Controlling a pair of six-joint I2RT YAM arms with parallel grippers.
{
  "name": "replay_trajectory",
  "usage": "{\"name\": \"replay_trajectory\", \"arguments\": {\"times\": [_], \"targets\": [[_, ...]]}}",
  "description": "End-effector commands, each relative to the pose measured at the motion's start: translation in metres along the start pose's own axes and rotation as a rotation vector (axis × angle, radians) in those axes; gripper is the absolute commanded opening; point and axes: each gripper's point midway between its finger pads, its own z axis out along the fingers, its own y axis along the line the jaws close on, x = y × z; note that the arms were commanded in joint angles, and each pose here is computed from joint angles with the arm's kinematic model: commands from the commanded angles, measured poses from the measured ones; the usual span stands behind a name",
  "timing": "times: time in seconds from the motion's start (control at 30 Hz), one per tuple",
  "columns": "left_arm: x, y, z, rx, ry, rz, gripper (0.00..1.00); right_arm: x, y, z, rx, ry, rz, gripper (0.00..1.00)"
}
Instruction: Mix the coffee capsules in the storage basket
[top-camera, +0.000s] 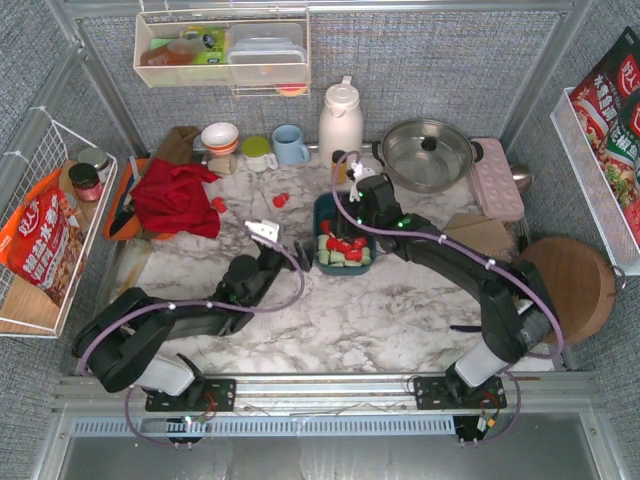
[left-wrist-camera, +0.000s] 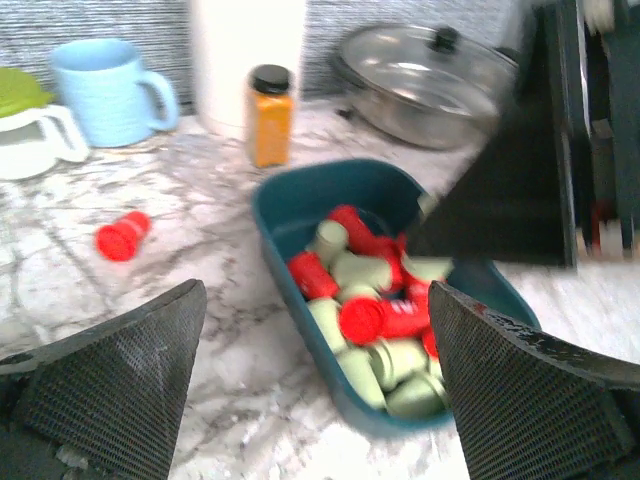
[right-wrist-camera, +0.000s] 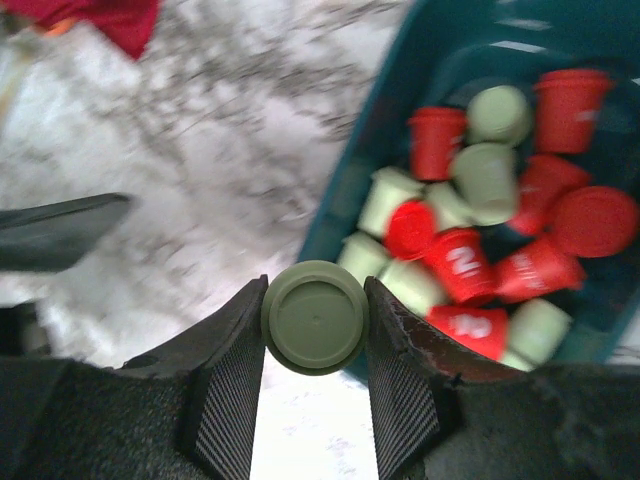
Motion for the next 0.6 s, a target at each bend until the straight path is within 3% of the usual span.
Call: {"name": "replay_trajectory", "arguments": {"times": [0.0,0.23,0.57], "targets": [[0.011,0.052,0.012,-0.300,0.159,-0.066,0.99,-0.013,-0.038,0.016,0.197,-0.038,-0.094,0.44],[0.036,0.114,0.034,-0.455,0.337,-0.150,0.99,-0.009,-0.055,0.042,0.271,0.014,-0.162,0.64],[0.075,0.174,0.091,-0.416,0.565,-0.093,0.98,-0.014,-0.058,0.041,0.235,0.017,-0.176,0.68]]}}
